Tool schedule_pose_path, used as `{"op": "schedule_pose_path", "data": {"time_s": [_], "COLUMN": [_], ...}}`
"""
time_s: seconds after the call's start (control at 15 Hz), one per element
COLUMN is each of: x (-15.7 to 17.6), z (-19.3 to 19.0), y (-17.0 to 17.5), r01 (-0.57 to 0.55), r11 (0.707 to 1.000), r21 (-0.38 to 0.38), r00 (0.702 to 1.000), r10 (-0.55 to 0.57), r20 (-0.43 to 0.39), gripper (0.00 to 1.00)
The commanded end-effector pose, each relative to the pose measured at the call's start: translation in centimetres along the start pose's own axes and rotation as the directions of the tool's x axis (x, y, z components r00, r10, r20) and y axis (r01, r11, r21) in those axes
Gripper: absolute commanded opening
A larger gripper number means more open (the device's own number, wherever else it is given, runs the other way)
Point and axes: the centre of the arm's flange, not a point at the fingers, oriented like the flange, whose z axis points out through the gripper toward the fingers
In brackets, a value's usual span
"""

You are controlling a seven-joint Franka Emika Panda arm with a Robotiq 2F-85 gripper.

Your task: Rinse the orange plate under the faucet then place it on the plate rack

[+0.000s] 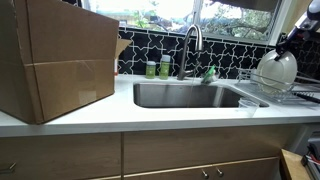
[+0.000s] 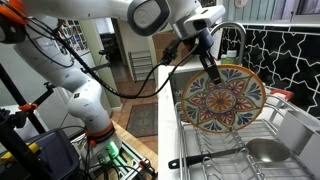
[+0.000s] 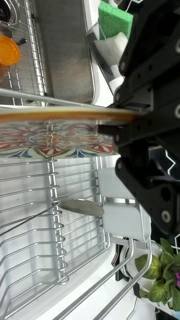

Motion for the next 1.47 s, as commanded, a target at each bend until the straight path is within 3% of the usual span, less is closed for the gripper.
{"op": "schedule_pose_path", "data": {"time_s": [0.0,0.07,0.33,0.73,1.07,1.13,1.4], "x": [0.1,0.1,0.2,0.6,2.0,2.2,2.5], "z": [0.1,0.1,0.1,-1.6,-6.8,-8.1,-12.6], "y": [-0.1,-0.1,-0.5,-0.6,-0.3,-0.3,-0.9], "r01": [0.010,0.013,0.022,0.007,-0.019,-0.019,-0.116], "r11": [1.000,1.000,1.000,1.000,1.000,0.999,0.991], "r21": [-0.012,-0.013,-0.015,-0.001,0.021,0.029,-0.072], "r00": [1.000,1.000,1.000,1.000,0.997,0.998,0.993], "r10": [-0.010,-0.013,-0.021,-0.007,0.021,0.020,0.113], "r20": [0.015,0.015,0.018,-0.006,-0.074,-0.053,-0.039], "gripper": [0.12,0.31,0.54,0.99,1.00,1.00,1.00]}}
